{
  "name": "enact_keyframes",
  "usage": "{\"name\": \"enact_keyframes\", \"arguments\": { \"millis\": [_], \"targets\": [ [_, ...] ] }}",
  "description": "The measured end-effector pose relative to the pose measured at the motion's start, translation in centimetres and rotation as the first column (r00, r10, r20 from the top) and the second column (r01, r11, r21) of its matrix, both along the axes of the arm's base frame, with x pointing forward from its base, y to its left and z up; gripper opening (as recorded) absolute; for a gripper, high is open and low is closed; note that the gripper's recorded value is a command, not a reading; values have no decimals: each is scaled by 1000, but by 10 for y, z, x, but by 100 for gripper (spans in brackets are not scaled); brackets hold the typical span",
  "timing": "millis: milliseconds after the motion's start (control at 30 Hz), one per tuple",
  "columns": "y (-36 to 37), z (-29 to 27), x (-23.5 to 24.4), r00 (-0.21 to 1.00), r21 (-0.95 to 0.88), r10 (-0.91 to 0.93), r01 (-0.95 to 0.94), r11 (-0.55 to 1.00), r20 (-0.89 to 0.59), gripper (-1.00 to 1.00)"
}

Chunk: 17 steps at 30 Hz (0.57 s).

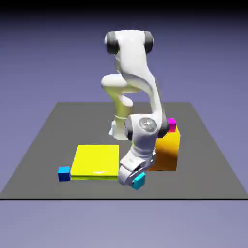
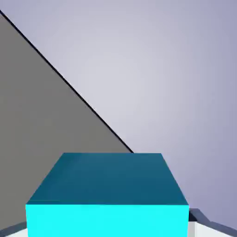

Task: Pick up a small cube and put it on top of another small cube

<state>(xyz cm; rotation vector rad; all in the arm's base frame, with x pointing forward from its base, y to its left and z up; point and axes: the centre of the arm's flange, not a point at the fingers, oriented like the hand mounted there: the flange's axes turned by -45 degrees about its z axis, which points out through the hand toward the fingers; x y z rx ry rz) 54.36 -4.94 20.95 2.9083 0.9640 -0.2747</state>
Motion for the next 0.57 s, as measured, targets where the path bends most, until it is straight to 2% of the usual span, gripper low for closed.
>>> {"name": "enact_keyframes", "arguments": {
  "millis": [100,233,267,400,433,500,567],
  "targets": [
    [-107,16,-31,980,-2,-197,197,980,0,-100],
    [-231,36,-104,894,14,-448,448,894,4,-100],
    [-231,36,-104,894,14,-448,448,894,4,-100],
    [-232,-31,-112,894,12,-448,448,894,5,-100],
    [-232,-33,-112,894,12,-448,448,894,5,100],
    [-232,-33,-112,894,11,-448,448,894,6,100],
    [-232,1,-107,894,12,-447,447,894,5,100]
  ]
}}
